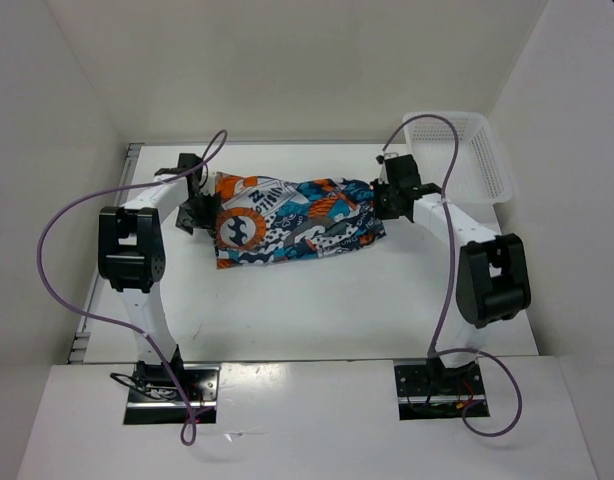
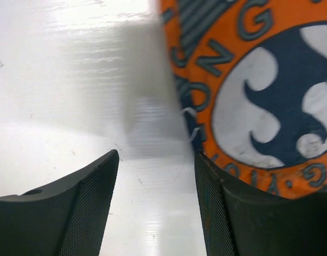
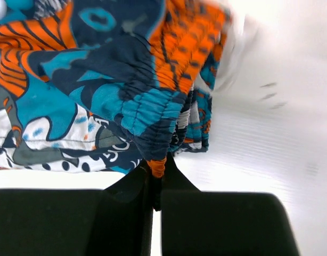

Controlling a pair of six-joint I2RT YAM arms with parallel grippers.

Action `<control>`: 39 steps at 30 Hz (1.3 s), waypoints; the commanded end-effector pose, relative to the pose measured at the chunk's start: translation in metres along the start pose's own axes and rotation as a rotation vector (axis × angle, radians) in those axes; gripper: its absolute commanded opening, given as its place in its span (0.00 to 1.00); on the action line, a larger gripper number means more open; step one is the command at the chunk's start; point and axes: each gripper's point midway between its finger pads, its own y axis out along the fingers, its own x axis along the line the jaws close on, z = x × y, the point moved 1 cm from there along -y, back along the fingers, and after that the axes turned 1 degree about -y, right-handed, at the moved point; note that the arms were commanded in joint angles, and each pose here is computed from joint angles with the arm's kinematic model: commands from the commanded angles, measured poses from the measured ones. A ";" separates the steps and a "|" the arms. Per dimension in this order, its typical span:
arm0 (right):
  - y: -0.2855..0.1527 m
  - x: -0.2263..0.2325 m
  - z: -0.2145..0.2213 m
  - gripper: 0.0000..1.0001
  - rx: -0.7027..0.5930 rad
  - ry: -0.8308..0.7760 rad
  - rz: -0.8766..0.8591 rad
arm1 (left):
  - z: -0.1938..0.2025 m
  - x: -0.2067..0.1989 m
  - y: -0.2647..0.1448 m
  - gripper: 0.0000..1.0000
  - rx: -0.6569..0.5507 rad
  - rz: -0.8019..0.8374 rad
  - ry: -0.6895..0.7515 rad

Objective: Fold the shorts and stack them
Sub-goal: Fold the shorts

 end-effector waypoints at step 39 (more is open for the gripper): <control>-0.022 -0.085 0.039 0.86 0.119 -0.008 0.143 | 0.005 -0.067 0.053 0.18 0.075 -0.047 0.202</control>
